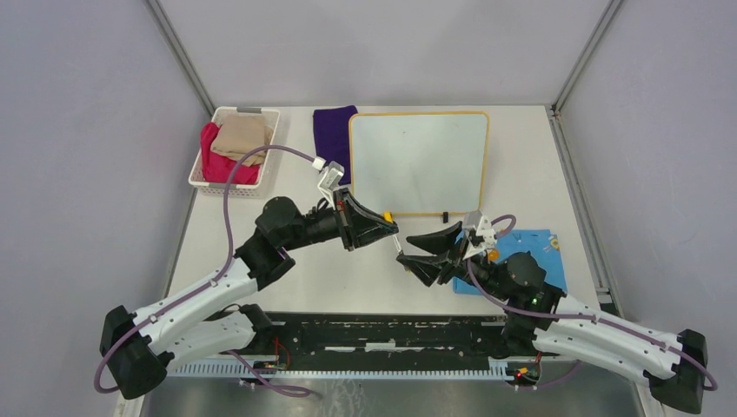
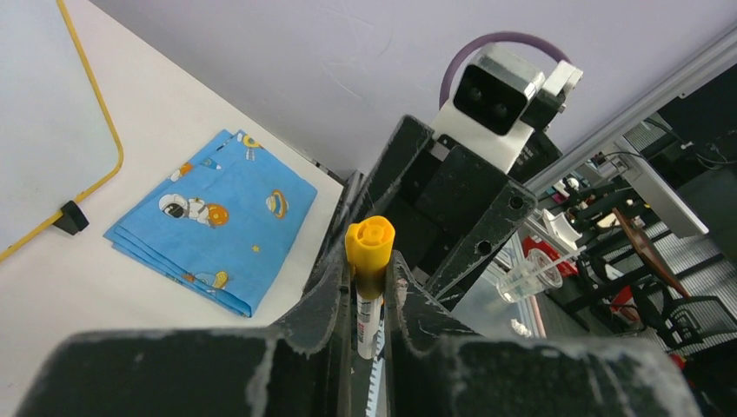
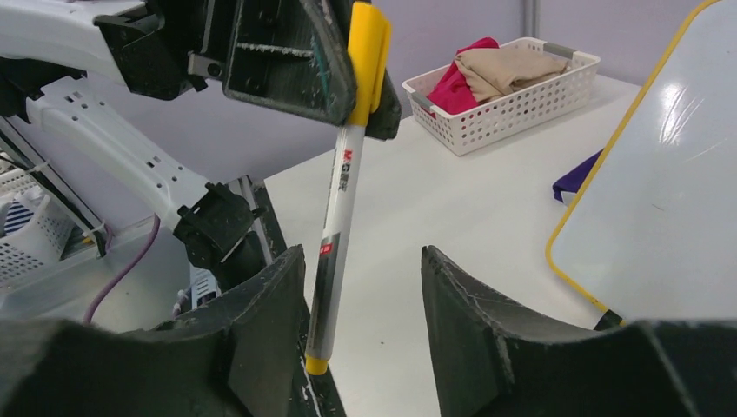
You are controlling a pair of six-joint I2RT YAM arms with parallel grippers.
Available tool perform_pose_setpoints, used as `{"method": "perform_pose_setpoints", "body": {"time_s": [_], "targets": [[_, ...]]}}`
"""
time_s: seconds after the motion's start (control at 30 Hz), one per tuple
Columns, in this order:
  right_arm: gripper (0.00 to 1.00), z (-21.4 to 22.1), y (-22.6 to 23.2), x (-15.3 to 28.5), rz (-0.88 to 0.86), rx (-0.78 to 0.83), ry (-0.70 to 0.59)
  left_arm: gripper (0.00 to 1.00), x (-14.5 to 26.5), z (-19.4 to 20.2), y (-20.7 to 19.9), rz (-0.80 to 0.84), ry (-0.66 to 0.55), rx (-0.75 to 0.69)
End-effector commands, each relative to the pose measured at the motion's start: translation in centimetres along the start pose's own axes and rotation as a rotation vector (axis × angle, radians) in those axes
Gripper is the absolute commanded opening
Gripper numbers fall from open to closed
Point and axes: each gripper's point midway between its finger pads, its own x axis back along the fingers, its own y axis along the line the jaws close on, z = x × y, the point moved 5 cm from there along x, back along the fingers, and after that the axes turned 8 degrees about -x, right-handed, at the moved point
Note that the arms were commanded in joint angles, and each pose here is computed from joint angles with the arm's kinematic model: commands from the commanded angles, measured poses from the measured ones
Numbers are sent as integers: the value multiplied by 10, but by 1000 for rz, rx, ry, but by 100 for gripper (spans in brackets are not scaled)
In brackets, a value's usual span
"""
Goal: Write a sentence on the whiteboard
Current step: Open the whiteboard marker at the center of the board.
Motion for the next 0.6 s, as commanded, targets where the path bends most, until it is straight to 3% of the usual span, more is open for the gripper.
{"method": "perform_pose_setpoints", "body": {"time_s": [0.0,0.17,0.4,0.57], "targets": [[60,-39,14,-14,-8,-26,-79,2,7,-10,-18,74,-37,-24],[59,-45,22,-23,-45,-60,-84,2,13,-11,-26,103,-38,-34],[44,-44,26,-32,-79,-119,-95,2,21,-9,-30,104,-36,-38],[43,-41,34,-38,-141,-170,-89,2,25,-8,-31,96,-31,-45]]}}
